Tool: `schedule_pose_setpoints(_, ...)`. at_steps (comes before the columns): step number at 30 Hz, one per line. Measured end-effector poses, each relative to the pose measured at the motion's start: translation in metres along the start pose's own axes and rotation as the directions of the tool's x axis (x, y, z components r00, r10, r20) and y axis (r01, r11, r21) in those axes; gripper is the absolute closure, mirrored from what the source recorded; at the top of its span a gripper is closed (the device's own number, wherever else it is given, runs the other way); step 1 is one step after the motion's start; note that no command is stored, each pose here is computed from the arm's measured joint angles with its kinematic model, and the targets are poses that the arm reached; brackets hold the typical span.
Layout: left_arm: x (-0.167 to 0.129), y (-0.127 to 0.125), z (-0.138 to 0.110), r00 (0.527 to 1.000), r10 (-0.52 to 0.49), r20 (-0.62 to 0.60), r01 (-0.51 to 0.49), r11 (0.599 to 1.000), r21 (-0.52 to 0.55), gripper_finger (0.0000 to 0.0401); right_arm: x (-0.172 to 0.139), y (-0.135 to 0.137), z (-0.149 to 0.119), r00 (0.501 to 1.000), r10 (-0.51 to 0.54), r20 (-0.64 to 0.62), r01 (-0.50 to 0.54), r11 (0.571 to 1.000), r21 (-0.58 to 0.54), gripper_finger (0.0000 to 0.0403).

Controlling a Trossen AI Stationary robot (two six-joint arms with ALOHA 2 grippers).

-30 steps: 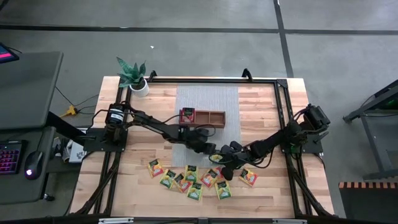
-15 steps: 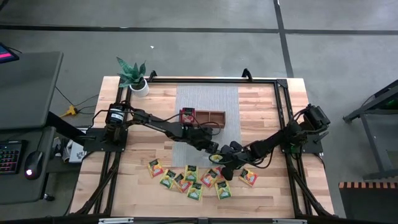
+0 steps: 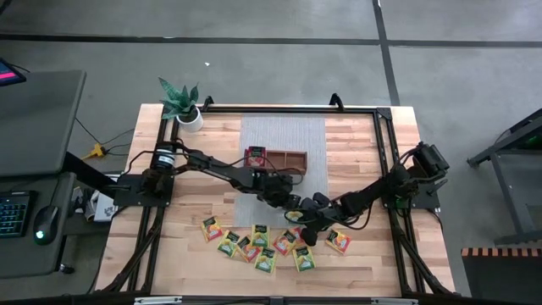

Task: Pick & Place Tea
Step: Put the yellow tea bag into the middle section of the wooden organizer

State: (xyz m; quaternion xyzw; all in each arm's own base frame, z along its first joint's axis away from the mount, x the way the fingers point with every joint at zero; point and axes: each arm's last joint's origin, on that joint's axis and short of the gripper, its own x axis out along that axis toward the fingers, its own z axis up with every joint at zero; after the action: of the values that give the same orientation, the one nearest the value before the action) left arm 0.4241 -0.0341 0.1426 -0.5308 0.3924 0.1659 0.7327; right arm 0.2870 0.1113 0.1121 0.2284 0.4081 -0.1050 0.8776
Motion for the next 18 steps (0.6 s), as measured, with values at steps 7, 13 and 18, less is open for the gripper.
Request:
schedule_pose_setpoints(7, 0.0087, -0.0083, 0.0036, 0.999, -0.017, -0.039, 0.018, 1.000, 0.019, 0.0234, 0.0000, -0.0002, -0.0005, 1.000, -0.008, 0.008, 0.008, 1.000, -0.005, 0.0403)
schedule_pose_setpoints(13, 0.0082, -0.0087, 0.0042, 1.000, 0.000, -0.018, 0.001, 0.999, 0.035, 0.0236, -0.0001, -0.0001, -0.0008, 1.000, -0.004, 0.002, 0.004, 1.000, -0.005, 0.0403)
schedule_pose_setpoints(18, 0.0079, -0.0078, 0.0063, 1.000, -0.003, -0.027, 0.004, 0.999, 0.043, 0.0278, -0.0001, -0.0001, -0.0004, 1.000, -0.003, 0.002, 0.003, 1.000, -0.005, 0.0403)
